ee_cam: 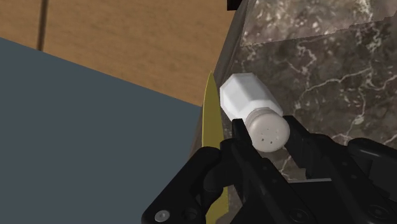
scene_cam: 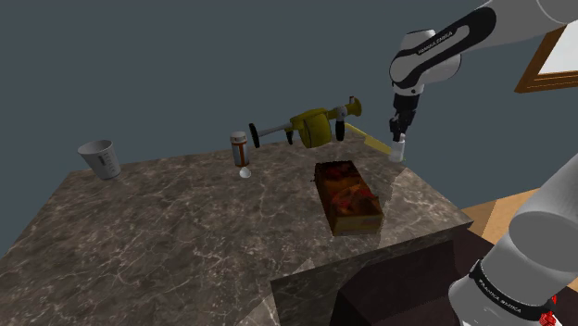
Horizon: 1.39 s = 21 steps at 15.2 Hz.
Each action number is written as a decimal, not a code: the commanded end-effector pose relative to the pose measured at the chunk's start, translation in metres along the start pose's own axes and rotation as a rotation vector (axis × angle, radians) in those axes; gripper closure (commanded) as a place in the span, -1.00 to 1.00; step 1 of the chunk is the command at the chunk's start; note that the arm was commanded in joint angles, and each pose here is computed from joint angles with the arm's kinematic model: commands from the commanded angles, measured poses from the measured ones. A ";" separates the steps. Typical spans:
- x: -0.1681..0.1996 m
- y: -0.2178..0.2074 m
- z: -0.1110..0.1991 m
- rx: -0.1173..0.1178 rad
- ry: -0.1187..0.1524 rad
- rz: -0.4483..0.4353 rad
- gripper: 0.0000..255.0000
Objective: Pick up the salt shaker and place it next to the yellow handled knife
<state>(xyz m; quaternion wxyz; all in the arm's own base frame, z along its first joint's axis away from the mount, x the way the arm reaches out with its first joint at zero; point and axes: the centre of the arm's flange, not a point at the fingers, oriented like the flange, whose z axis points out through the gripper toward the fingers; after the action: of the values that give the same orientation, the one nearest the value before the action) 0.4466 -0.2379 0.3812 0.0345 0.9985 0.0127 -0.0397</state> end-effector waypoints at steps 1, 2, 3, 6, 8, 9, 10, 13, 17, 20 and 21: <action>0.000 0.000 0.000 0.000 0.000 0.000 1.00; 0.000 0.000 0.000 0.000 0.000 0.000 1.00; 0.000 0.000 0.000 0.000 0.000 0.000 1.00; 0.000 0.000 0.000 0.000 0.000 0.000 -1.00; 0.000 0.000 0.000 0.000 0.000 0.000 -1.00; 0.000 0.000 0.000 0.000 0.000 0.000 -1.00; 0.000 0.000 0.000 0.000 0.000 0.000 -1.00; 0.000 0.000 -0.039 0.000 0.000 0.000 -1.00; 0.000 0.000 -0.050 0.000 0.000 0.000 -1.00; 0.000 0.000 -0.050 0.000 0.000 0.000 -1.00; 0.000 0.000 -0.050 0.000 0.000 0.000 -1.00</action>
<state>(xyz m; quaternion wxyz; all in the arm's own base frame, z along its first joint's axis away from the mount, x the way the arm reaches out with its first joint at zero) 0.4504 -0.2344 0.4304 0.0346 0.9985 0.0127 -0.0395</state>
